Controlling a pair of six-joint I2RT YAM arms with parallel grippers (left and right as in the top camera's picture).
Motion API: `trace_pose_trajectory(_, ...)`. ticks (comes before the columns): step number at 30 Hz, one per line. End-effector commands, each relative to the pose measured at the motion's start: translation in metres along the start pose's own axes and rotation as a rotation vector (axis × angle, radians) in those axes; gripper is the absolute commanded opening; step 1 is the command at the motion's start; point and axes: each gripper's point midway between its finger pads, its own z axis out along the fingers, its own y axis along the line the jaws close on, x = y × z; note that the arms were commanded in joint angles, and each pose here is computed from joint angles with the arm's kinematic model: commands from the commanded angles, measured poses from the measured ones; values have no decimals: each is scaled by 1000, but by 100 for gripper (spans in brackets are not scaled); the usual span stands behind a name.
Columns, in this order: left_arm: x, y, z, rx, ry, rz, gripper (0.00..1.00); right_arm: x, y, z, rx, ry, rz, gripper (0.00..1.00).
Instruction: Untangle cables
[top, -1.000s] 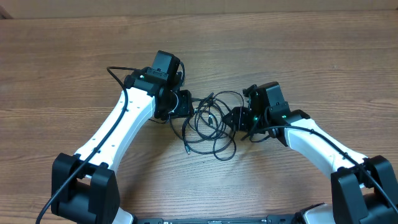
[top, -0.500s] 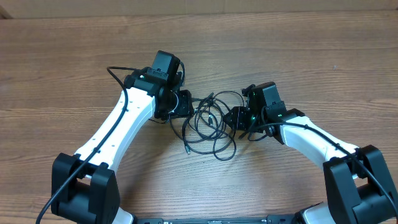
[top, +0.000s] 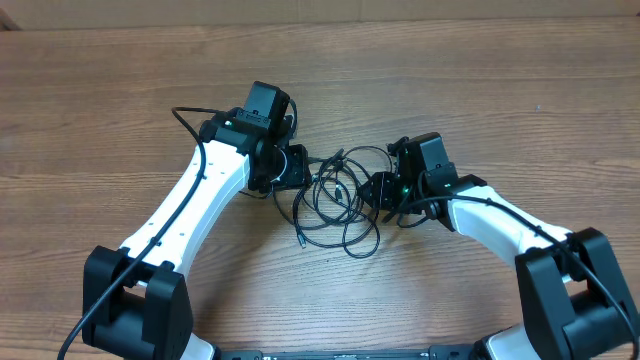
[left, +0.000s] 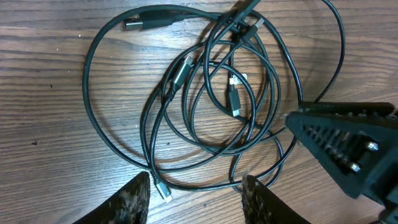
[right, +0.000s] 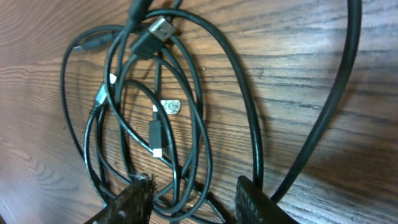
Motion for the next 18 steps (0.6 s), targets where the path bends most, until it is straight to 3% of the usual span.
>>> trace_pose_trajectory(1, 0, 3, 3, -13, 5, -9, 48, 0, 5, 9, -29, 25, 26, 41)
trace_pose_trajectory(8, 0, 2, 3, -12, 5, -9, 48, 4, 12, 14, -46, 37, 7, 40)
trace_pose_trajectory(16, 0, 3, 3, -13, 5, -9, 48, 15, 9, 23, -21, 73, 86, 34)
trace_pose_trajectory(18, 0, 3, 3, -13, 6, -9, 48, 20, 8, 27, -13, 88, 128, 28)
